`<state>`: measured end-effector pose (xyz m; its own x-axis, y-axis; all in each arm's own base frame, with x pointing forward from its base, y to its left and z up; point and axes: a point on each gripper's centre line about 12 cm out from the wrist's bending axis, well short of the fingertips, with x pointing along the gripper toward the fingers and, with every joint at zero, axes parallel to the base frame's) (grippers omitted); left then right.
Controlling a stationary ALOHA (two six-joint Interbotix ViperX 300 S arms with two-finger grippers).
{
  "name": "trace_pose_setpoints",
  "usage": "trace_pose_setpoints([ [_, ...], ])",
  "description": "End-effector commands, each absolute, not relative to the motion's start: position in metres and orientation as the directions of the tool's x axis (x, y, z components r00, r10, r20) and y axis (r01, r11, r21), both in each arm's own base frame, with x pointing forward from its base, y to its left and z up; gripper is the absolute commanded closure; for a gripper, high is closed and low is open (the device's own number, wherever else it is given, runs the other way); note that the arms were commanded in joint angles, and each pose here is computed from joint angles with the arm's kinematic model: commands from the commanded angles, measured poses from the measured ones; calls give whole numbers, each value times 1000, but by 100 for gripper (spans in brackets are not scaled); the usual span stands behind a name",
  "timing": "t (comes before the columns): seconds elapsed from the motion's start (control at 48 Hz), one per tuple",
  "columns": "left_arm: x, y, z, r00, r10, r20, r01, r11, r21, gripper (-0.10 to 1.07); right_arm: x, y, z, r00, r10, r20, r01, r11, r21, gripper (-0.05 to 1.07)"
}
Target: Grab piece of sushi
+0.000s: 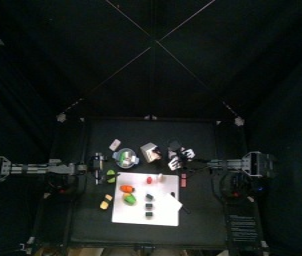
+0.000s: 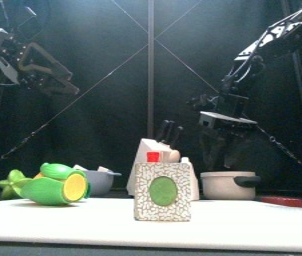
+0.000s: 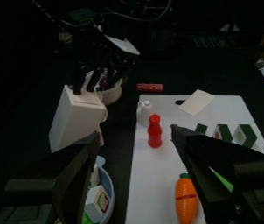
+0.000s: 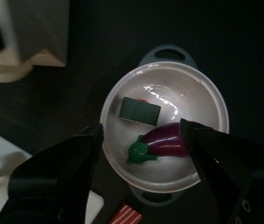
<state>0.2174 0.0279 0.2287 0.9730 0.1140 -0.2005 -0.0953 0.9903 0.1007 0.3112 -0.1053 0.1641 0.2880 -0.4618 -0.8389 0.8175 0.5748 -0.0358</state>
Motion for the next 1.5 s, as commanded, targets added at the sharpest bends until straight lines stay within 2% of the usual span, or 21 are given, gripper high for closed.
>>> trace_pose_setpoints([
  [0.0,220,29,235,977,116,-178,-99,990,101,0,326,-86,197,403,-444,-800,783,620,51,4],
  [0.104,219,28,234,976,116,-182,-98,990,101,0,342,-51,211,494,-391,-777,705,703,95,4],
  [0.25,219,29,233,975,117,-187,-99,990,103,0,359,-6,215,573,-308,-759,590,798,122,4],
  [0.396,219,29,232,975,120,-188,-102,989,103,0,377,28,206,611,-243,-753,497,859,126,4],
  [0.583,219,30,232,974,121,-190,-103,989,104,0,397,55,197,623,-218,-752,427,899,93,4],
  [0.896,218,32,231,972,133,-195,-115,988,104,0,423,68,180,617,-223,-755,399,915,55,4],
  [1.479,218,32,230,971,133,-198,-114,988,104,0,431,73,151,564,-217,-797,419,907,50,4],
])
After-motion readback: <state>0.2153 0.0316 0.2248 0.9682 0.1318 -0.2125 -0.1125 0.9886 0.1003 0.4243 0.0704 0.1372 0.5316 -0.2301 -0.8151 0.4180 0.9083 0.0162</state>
